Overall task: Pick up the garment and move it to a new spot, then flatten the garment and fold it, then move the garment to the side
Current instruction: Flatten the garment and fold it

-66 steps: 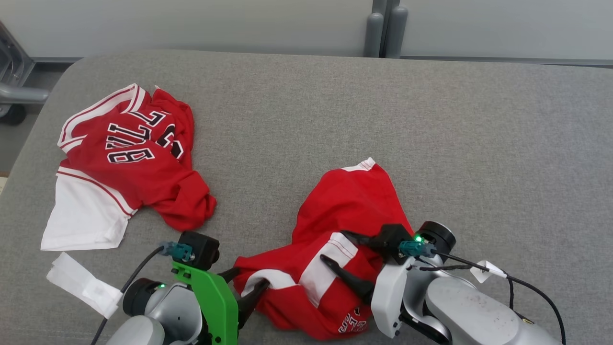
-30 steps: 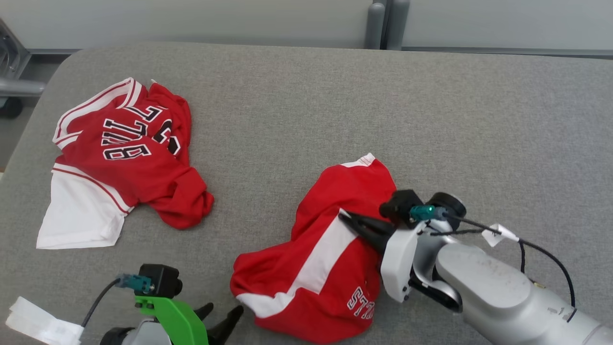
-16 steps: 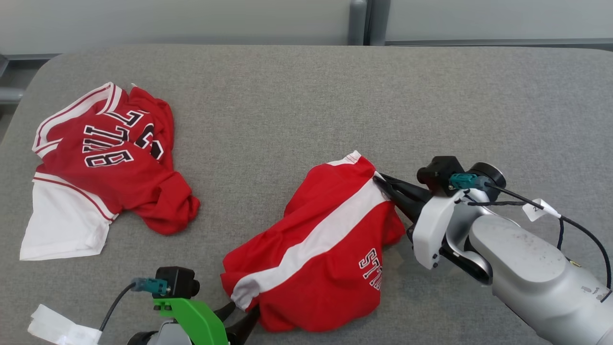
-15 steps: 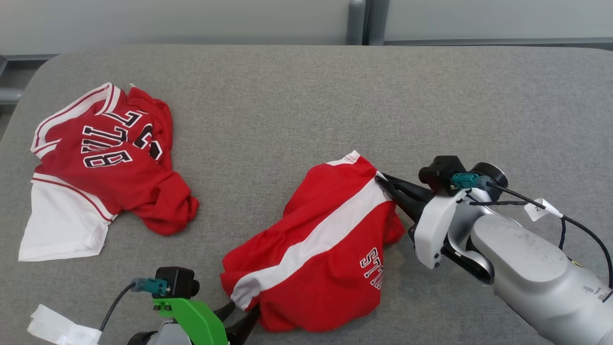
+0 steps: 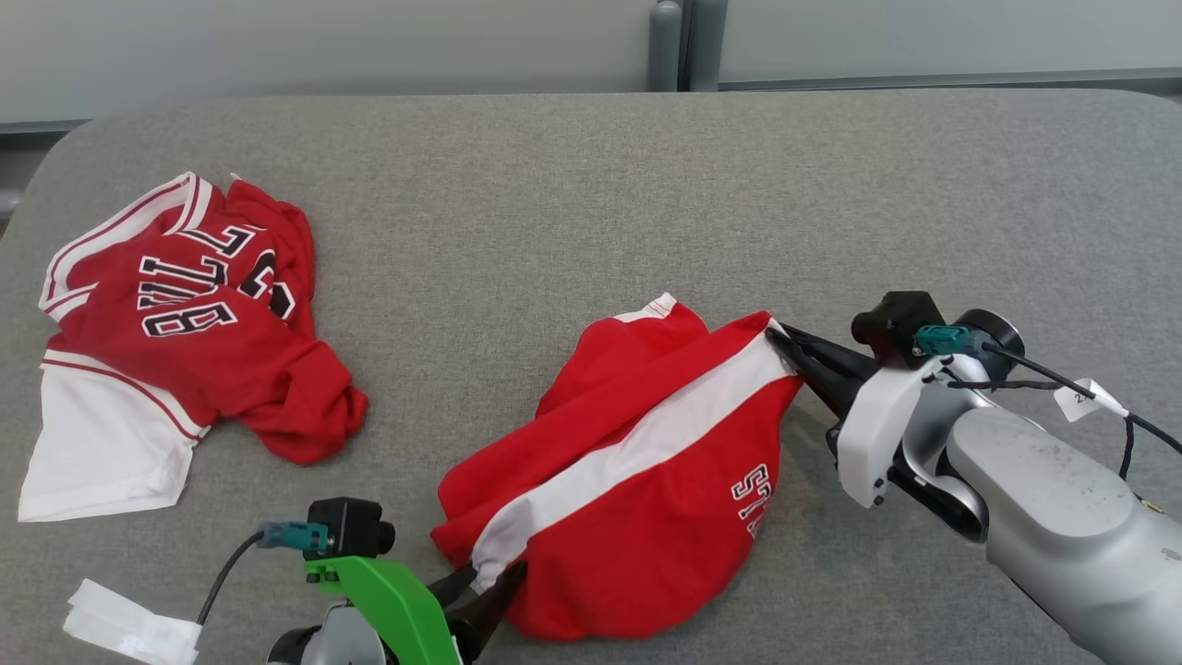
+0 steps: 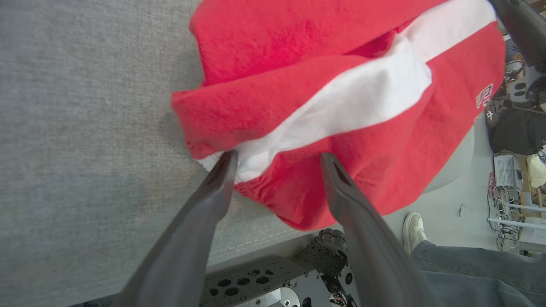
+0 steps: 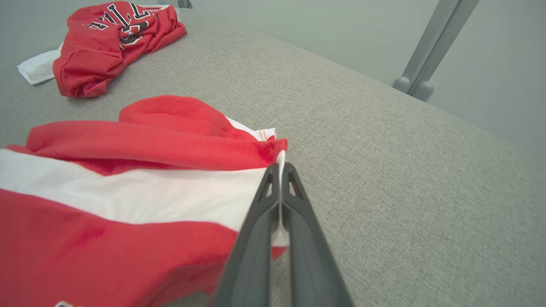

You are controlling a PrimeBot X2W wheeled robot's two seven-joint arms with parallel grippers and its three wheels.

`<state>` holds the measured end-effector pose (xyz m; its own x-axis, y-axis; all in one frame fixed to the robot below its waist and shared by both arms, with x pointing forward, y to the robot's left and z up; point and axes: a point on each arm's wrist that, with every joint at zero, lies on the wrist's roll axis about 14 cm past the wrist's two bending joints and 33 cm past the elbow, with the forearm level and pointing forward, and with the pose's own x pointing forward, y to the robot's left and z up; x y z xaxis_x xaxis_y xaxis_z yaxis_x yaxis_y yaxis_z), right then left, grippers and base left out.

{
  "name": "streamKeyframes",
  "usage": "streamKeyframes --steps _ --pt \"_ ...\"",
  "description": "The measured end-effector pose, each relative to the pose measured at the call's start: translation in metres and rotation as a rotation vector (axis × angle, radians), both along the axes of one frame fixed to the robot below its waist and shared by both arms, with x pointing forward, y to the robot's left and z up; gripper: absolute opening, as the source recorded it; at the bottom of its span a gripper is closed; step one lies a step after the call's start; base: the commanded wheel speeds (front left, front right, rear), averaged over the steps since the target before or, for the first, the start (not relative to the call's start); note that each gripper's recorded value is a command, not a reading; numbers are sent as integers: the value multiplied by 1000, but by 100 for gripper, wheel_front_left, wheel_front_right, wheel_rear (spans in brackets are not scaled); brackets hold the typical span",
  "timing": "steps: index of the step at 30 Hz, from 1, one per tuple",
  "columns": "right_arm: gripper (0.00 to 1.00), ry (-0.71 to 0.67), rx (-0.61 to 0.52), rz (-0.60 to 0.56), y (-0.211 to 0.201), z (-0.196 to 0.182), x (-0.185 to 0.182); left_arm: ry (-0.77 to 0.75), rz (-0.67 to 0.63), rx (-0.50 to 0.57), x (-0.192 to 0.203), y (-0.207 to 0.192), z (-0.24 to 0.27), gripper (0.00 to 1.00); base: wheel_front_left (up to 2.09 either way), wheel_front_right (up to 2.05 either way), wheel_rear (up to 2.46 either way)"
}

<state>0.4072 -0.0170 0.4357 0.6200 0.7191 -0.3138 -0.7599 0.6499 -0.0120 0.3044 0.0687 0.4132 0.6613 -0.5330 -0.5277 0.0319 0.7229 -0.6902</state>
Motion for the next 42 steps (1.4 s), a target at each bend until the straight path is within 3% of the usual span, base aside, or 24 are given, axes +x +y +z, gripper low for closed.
streamKeyframes --steps 2,3,4,5,6,13,19,24,39,40,41,42 --pt "0 -3 7 -5 -1 2 0 8 -16 -1 -2 -3 -1 55 0 0 0" --pt "0 -3 9 -9 -2 2 0 12 -20 0 -2 -4 -2 49 0 0 0" --pt "0 -1 10 -12 -3 2 0 14 -20 2 -2 -4 -3 59 0 0 0" --pt "0 -2 11 -14 -3 3 0 18 -18 5 -3 -3 -4 86 0 0 0" --pt "0 -2 12 -14 -3 3 0 20 -17 16 -3 0 -6 100 0 0 0" --pt "0 -8 14 -16 -4 5 -2 75 -18 89 -11 16 -23 100 0 0 0" --pt "0 -10 17 -10 -3 6 -3 108 30 -54 -11 -6 -16 100 0 0 0" --pt "0 -3 16 -3 -1 4 -6 119 73 -112 -6 -6 -13 100 0 0 0" --pt "0 2 20 -7 -3 4 -9 188 129 -77 -11 12 -32 100 0 0 0" --pt "0 2 20 -6 -2 4 -9 188 129 -79 -11 11 -32 97 0 0 0" --pt "0 2 21 -6 -2 4 -10 188 128 -80 -11 11 -32 87 0 0 0" --pt "0 3 22 -6 -2 4 -10 189 128 -80 -11 11 -32 87 0 0 0"
